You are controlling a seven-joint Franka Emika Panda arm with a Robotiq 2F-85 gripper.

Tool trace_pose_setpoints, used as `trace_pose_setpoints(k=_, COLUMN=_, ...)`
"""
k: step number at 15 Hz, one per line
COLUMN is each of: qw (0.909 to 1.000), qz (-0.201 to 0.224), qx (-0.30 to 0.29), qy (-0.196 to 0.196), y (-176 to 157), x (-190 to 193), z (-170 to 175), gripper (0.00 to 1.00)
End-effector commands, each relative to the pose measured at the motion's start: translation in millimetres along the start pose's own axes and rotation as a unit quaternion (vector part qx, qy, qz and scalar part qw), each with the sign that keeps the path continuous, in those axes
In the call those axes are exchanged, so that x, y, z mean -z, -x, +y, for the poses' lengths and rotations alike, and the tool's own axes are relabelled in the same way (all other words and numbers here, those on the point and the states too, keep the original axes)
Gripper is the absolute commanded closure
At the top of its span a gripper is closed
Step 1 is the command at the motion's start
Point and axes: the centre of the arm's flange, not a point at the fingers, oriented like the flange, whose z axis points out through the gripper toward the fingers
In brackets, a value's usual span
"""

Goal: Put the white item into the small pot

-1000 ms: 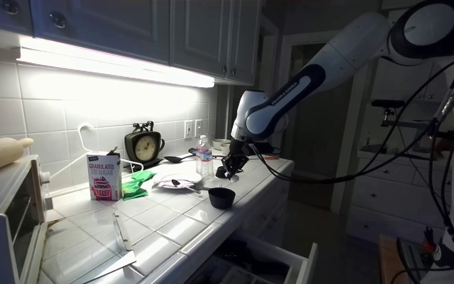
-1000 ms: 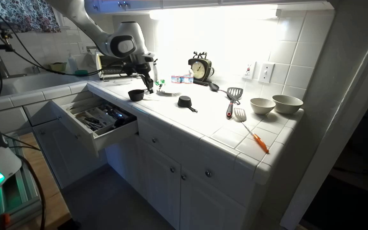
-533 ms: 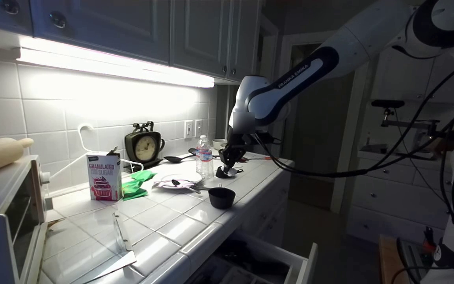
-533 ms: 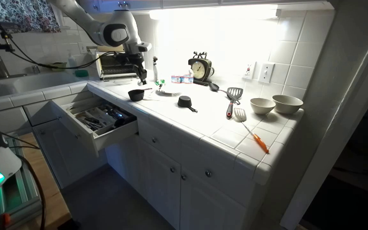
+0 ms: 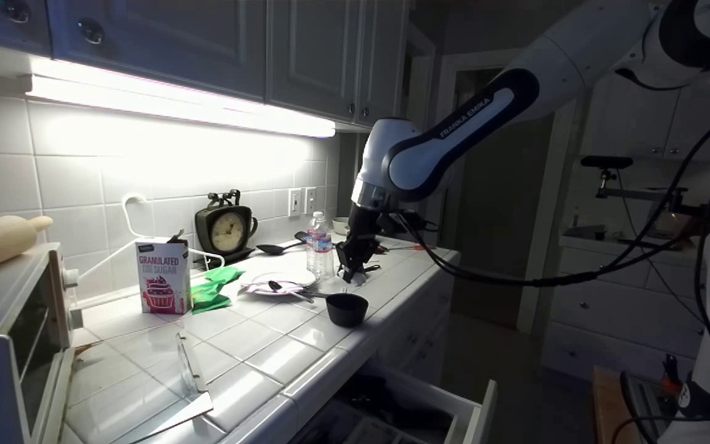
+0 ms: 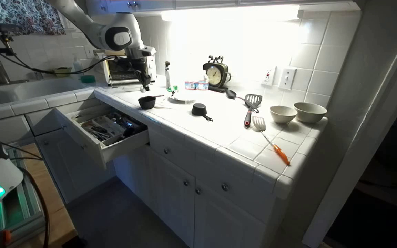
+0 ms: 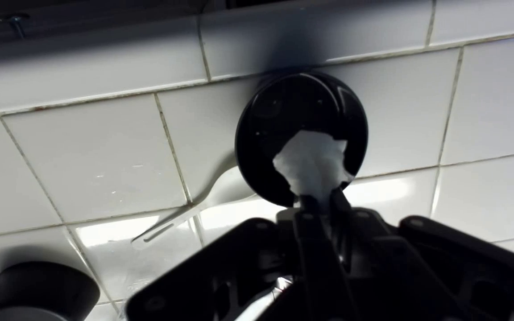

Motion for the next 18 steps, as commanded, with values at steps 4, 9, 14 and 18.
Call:
trace_pose_setpoints(k=4, qw=0.9993, qz=-0.008, qx=0.037, qy=0.003, y=8.0, x=-4.4, z=-6.6, gripper=0.98)
trace_pose_setpoints(k=9, qw=0.9987, qz=0.02, qx=0.046, qy=0.008, y=11.1, x=-18.6, z=-6.1, gripper=0.98)
trace_pose_setpoints(k=14, qw=0.9982, qz=0.029, qx=0.052, qy=-0.008, y=11.3, x=-25.9, z=-5.1, gripper=0.98)
trace_pose_setpoints(k=18, qw=0.9984, qz=0.01, qx=0.056, qy=0.004, y=10.8, x=-27.8, z=-3.3, gripper=0.98)
